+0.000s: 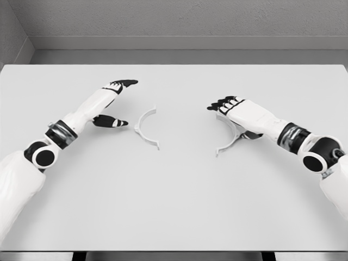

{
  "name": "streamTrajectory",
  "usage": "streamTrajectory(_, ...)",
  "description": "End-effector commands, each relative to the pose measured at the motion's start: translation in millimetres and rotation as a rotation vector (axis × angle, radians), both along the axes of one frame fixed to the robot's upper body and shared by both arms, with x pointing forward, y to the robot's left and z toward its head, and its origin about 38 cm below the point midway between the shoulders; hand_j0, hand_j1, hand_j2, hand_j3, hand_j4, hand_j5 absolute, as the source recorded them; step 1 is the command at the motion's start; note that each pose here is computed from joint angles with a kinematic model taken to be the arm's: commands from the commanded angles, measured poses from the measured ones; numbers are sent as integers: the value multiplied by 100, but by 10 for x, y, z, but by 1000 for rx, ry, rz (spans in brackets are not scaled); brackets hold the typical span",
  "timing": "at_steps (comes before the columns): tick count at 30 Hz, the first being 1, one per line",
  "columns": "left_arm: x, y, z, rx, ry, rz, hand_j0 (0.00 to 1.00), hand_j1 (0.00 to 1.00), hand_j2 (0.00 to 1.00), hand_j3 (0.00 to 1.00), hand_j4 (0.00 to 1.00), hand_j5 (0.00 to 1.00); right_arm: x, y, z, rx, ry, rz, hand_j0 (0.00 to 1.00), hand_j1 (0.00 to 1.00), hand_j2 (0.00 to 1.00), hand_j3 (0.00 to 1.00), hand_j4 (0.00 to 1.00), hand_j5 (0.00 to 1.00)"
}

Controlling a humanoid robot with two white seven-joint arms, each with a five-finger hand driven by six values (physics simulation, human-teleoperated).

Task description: Assemble PVC drainage pipe clamps

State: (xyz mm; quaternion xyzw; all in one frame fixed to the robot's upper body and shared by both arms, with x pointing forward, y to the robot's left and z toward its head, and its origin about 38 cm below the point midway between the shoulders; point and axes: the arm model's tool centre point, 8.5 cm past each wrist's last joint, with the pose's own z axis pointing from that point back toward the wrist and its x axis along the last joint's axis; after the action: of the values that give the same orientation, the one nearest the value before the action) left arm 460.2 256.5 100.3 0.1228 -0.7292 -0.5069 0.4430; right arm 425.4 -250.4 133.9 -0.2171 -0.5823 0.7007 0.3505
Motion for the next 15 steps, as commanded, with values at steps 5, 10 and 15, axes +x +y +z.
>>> streamTrajectory(5,12,-103,-41,-20,10,-6,100,100,100,100,100,100,4,48,13,6,-2,2,100,100,100,100,100,100)
streamTrajectory(10,76,-129,-19,-25,10,-1,100,100,100,100,100,100,21,145,6,10,-1,13,100,100,100,100,100,100)
streamTrajectory(15,76,-139,-38,-27,15,1,100,100,100,100,100,100,36,210,10,13,1,17,100,100,100,100,100,100)
